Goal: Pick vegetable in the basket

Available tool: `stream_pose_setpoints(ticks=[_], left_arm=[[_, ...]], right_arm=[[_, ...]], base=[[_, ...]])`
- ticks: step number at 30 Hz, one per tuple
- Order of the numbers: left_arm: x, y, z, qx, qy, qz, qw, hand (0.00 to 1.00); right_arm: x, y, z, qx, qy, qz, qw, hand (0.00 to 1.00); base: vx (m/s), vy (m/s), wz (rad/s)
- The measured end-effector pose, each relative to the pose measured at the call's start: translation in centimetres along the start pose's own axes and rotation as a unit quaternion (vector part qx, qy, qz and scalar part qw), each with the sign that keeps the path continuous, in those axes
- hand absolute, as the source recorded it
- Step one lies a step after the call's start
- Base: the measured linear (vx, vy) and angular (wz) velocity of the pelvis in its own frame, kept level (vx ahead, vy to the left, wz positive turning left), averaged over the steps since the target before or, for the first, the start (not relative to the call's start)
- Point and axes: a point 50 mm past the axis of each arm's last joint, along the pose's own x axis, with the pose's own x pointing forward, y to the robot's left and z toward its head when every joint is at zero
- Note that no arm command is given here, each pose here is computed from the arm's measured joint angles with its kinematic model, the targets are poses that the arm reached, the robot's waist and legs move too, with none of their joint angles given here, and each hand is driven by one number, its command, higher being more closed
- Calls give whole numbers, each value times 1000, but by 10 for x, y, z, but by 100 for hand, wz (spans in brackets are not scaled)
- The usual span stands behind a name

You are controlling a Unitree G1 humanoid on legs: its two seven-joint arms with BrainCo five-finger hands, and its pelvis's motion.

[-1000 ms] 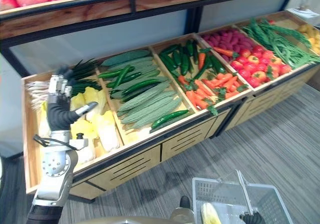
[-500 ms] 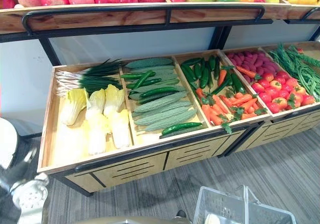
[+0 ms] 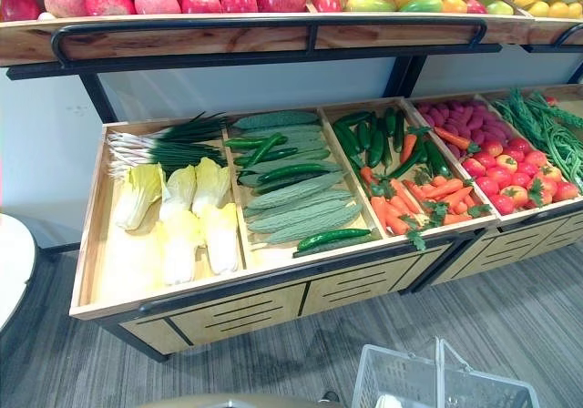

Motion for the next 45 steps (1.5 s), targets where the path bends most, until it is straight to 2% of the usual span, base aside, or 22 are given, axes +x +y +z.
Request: stream_pose_setpoints(ticks=[5, 7, 10, 15, 19, 30, 34, 37, 40, 42, 45], left_arm=[[-9, -18, -15, 16, 29, -147, 989, 0], [-21, -35, -12, 39, 3, -246, 969, 0], [-37, -53, -7, 62, -27, -344, 937, 0], [-53, -66, -9, 93, -45, -423, 900, 0], [-60, -70, -14, 115, -47, -449, 885, 0], [-65, -73, -15, 137, -61, -461, 875, 0], [-77, -82, -5, 194, -140, -488, 840, 0], [-76, -85, 4, 207, -154, -493, 831, 0], [-69, -82, 8, 226, -161, -488, 828, 0], [-64, -76, 7, 220, -156, -481, 835, 0], [-50, -71, 21, 209, -163, -454, 850, 0]], right_arm=[[0, 2, 1, -8, -2, 3, 1000, 100], [0, 5, 1, -25, -3, 8, 1000, 100], [0, 8, 2, -37, -5, 11, 999, 100], [1, 11, 4, -46, -9, 3, 999, 100], [1, 10, 4, -45, -12, 1, 999, 100], [1, 12, 6, -40, -12, 4, 999, 100], [1, 12, 15, -22, -29, 4, 999, 100], [0, 18, 17, -14, -37, 9, 999, 100], [-1, 25, 18, -13, -45, 20, 999, 100], [2, 34, 43, -25, -82, 43, 995, 100], [4, 41, 47, -29, -83, 55, 995, 100]], base=[[-22, -16, -11], [0, 0, 0], [-25, -21, -3], [-11, -29, -12], [-2, -11, -3], [-9, -20, -10], [-43, 7, -22], [-52, 55, -24], [-119, 97, -70], [-182, 94, -122], [-75, 18, -126]])
